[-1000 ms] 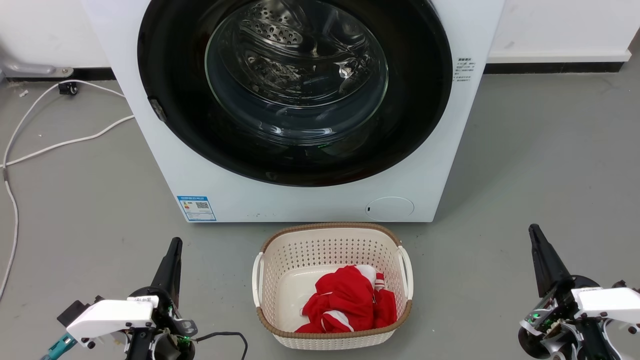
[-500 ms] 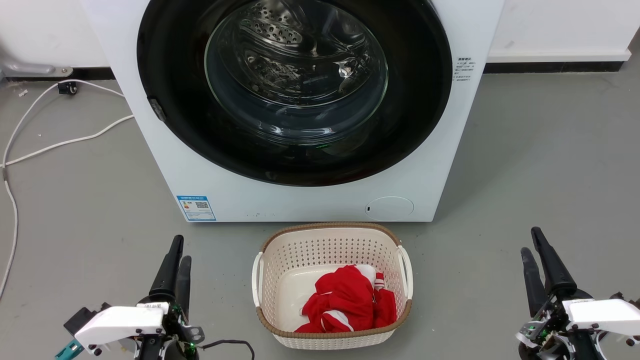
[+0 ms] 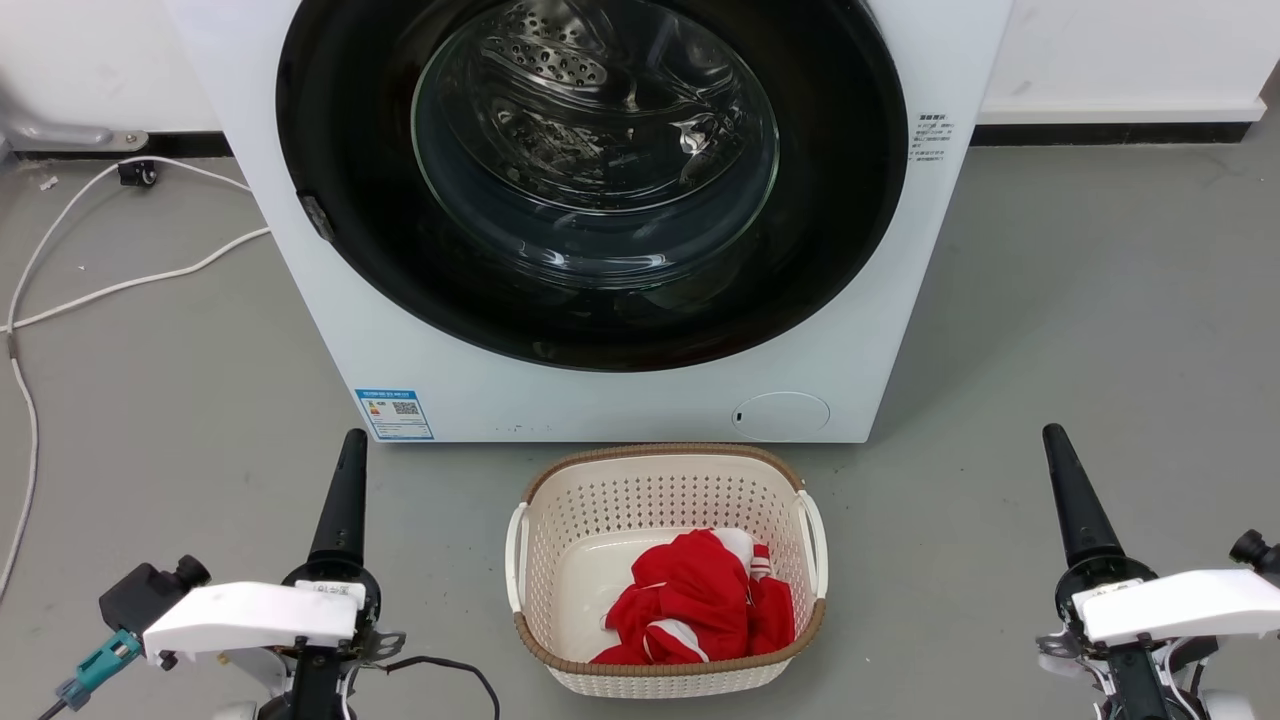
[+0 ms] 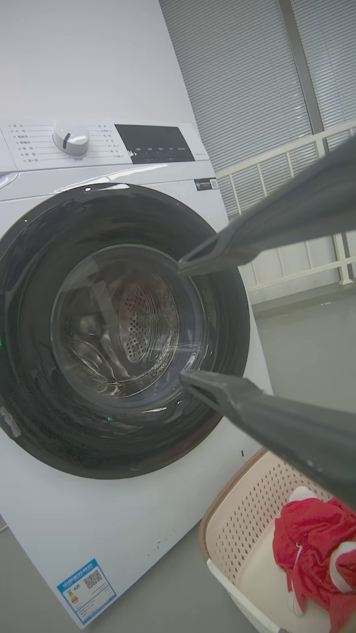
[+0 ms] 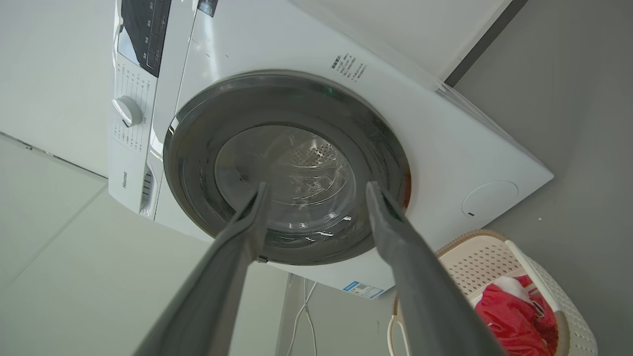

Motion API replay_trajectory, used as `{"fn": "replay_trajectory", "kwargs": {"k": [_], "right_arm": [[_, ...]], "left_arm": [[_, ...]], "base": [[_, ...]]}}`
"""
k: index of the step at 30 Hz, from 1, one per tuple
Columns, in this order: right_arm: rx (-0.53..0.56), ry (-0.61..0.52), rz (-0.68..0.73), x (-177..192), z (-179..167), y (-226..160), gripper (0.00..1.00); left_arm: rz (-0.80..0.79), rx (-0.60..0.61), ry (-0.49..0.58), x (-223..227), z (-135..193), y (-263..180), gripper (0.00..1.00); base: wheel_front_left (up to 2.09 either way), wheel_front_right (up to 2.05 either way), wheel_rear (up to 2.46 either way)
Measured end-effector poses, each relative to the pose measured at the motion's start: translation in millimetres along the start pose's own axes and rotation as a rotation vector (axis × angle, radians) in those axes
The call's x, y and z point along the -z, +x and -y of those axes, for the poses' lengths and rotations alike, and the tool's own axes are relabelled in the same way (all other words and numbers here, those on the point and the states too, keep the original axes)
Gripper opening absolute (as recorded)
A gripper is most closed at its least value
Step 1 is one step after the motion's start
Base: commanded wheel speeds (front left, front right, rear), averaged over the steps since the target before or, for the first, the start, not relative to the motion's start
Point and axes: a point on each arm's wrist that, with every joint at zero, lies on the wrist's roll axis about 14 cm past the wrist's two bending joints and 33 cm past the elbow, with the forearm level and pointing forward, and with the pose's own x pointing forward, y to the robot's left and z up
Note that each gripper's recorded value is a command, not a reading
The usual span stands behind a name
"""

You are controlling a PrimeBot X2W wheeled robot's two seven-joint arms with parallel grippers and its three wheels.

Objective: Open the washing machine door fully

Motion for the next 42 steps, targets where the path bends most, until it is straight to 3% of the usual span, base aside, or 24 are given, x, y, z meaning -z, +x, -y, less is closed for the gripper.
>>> {"fn": "replay_trajectory", "kwargs": {"k": [11,13,27,42], "right_arm": [[-0.039,-0.272,0.013,-1,-12,-3,1.00],[-0.044,-0.371,0.021,-2,-13,-4,1.00],[-0.060,-0.577,0.017,-1,-16,-5,1.00],[-0.072,-0.760,-0.003,4,-17,-6,1.00]], "left_arm": [[-0.002,0.043,0.246,3,12,0,1.00],[-0.005,0.060,0.369,6,16,1,1.00],[0.001,0.096,0.588,9,22,-1,1.00],[-0.005,0.132,0.757,16,25,-2,1.00]], "base": [[0.00,0.00,0.00],[0.00,0.00,0.00],[0.00,0.00,0.00],[0.00,0.00,0.00]]}}
